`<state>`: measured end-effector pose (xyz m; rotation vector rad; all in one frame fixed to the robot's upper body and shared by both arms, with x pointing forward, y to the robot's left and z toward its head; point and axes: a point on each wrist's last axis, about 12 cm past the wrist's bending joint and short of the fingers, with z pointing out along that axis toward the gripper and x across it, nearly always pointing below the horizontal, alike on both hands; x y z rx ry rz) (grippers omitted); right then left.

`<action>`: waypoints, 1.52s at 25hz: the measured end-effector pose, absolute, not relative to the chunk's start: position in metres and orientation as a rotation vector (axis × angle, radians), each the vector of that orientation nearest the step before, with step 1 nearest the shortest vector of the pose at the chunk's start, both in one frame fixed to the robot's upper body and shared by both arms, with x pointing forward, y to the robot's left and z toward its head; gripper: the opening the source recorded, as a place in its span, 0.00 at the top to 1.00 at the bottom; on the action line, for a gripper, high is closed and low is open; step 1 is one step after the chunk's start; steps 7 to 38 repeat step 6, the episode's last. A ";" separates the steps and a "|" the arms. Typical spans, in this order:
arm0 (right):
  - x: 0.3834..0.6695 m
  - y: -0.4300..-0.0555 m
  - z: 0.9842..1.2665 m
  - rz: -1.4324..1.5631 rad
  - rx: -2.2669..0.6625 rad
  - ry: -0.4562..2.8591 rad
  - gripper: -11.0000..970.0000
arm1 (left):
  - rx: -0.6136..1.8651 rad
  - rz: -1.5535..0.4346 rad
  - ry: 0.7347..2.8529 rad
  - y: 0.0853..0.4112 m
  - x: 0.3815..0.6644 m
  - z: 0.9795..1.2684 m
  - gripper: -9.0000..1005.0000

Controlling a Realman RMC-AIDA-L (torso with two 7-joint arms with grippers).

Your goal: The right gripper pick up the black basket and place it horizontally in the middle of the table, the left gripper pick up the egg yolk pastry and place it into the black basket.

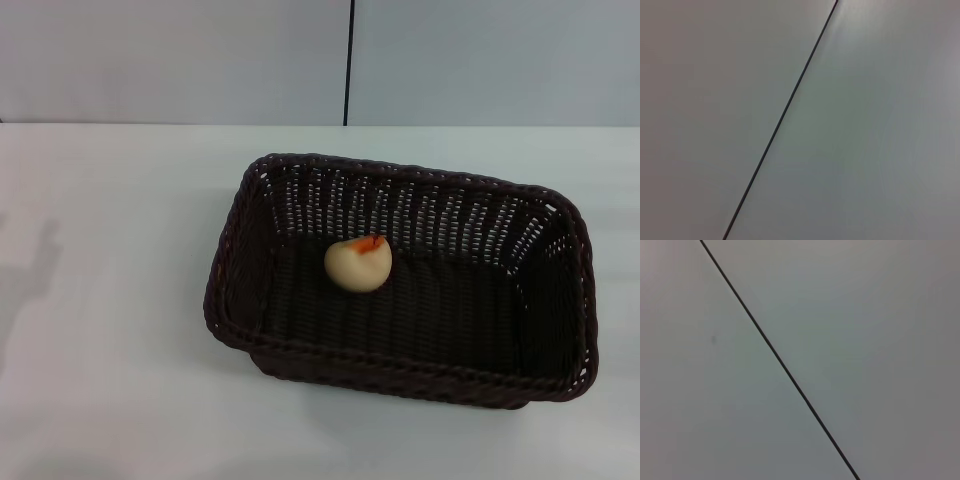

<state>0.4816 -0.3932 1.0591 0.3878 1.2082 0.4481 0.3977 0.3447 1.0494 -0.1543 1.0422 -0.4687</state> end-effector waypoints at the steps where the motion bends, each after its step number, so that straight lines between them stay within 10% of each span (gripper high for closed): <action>1: 0.481 -0.393 1.059 0.449 0.390 1.209 0.59 | -0.155 -0.468 1.041 0.345 0.398 1.050 0.29; 38: 0.479 -0.394 1.058 0.446 0.395 1.209 0.59 | -0.159 -0.465 1.036 0.345 0.398 1.050 0.29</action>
